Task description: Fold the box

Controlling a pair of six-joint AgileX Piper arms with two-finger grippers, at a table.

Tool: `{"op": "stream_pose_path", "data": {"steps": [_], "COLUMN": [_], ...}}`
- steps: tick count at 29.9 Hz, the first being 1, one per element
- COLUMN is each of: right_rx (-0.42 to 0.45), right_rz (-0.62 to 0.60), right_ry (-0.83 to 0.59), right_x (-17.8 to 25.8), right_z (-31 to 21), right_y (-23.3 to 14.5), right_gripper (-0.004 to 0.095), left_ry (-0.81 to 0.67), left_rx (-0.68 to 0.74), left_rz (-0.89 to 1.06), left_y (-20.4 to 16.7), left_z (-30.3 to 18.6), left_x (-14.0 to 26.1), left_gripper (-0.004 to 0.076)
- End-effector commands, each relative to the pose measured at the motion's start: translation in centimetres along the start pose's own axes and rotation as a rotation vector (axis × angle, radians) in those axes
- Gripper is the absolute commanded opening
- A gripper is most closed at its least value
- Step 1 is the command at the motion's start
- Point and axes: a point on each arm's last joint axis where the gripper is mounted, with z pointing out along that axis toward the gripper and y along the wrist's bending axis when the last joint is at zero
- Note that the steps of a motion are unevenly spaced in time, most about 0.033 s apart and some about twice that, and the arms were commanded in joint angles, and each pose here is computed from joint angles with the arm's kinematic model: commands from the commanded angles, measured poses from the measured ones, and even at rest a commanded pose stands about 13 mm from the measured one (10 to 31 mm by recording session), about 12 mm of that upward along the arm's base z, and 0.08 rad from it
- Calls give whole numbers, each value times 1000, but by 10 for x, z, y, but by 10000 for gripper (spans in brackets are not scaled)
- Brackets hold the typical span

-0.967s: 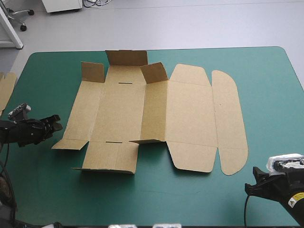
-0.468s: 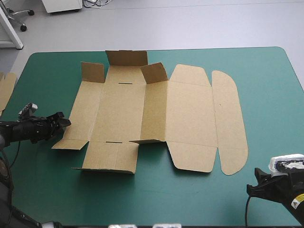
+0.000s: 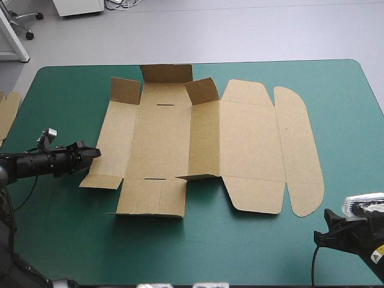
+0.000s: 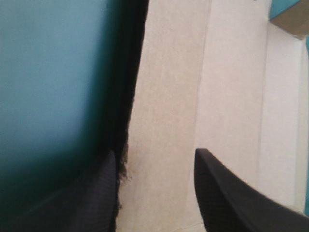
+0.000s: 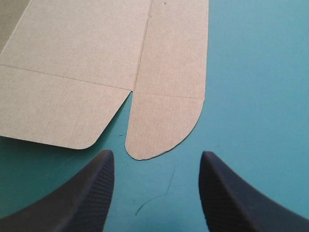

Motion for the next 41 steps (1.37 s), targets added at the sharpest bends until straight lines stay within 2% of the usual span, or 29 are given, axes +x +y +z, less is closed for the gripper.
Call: {"op": "stream_pose_path", "data": {"steps": [1, 7, 12, 20, 28, 35, 41], "right_rx": [8, 10, 10, 10, 10, 10, 10], "right_rz": [-6, -7, -7, -7, -7, -7, -7], "right_ry": [-88, -88, -88, -88, -88, -88, -94], "right_x": [-14, -14, -14, -14, -14, -14, -15], "right_z": [-5, -5, -5, -5, -5, -5, -5], "right_y": [-1, -1, -1, -1, -1, -1, -1], "right_gripper": [504, 504, 504, 504, 498, 498, 494], "left_ry": [-80, -13, 9, -63, -6, -41, 0], "left_rx": [184, 218, 145, 63, -41, -113, -175], "left_rz": [55, 148, 233, 259, 300, 312, 350], "left_y": [-39, -72, -89, -100, -98, -93, -87], "left_z": [-10, 18, 37, 32, 36, 36, 36], "left_x": [-17, -15, -15, -37, -34, -38, -35], "left_gripper": [365, 365, 365, 365, 365, 280, 227]}}
